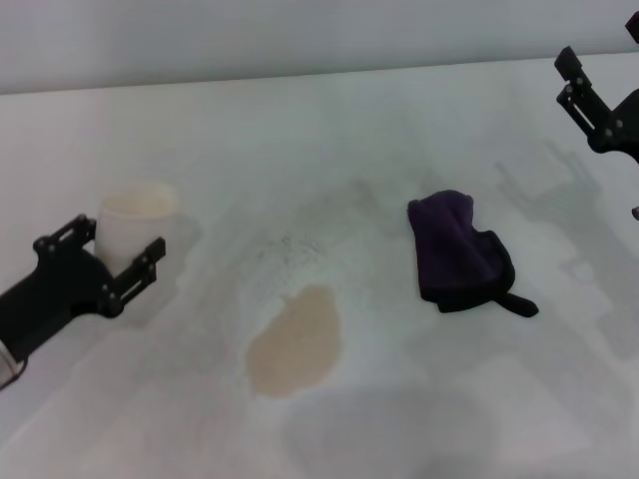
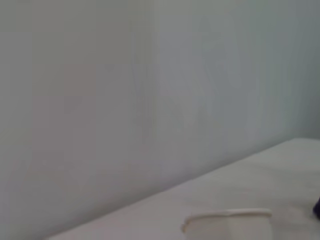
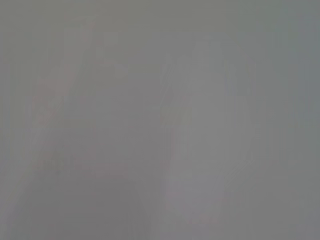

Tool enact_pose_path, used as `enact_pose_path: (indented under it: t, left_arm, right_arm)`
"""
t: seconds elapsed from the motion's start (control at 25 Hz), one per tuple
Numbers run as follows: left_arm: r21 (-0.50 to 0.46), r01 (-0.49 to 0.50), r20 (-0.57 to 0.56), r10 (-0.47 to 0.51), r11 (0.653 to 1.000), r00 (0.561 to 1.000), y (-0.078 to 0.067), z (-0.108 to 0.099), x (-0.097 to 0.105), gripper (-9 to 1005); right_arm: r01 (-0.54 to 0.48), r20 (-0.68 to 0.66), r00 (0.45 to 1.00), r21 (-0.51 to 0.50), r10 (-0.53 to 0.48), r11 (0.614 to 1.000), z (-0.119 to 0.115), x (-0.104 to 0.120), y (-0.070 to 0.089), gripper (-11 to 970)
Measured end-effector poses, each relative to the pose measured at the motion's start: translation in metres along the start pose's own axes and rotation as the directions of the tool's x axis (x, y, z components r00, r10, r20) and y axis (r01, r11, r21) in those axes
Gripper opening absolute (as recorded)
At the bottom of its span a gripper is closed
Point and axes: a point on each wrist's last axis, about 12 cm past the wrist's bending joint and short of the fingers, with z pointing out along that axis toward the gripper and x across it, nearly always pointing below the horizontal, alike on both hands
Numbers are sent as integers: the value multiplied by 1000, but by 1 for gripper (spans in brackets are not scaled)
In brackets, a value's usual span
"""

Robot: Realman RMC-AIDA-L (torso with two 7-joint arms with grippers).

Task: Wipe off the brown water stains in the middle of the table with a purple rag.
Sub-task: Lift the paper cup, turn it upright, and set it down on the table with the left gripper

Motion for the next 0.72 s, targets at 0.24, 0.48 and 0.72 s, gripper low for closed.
enact_pose_path:
  t: [0.24, 0.48, 0.72]
  left_arm:
    - [-49, 5, -14, -6, 999, 1000, -8, -15, 13, 623]
    - [-59, -7, -45, 4, 998, 999, -15, -19, 22, 623]
    - [-58, -38, -58, 34, 998, 998, -22, -23, 27, 626]
  right_arm:
    - [3, -7, 1000, 1, -3, 1000, -2, 1, -1, 803]
    - [7, 3, 1000, 1, -7, 1000, -2, 0, 0, 803]
    - [3, 3, 1000, 1, -3, 1000, -2, 0, 1, 803]
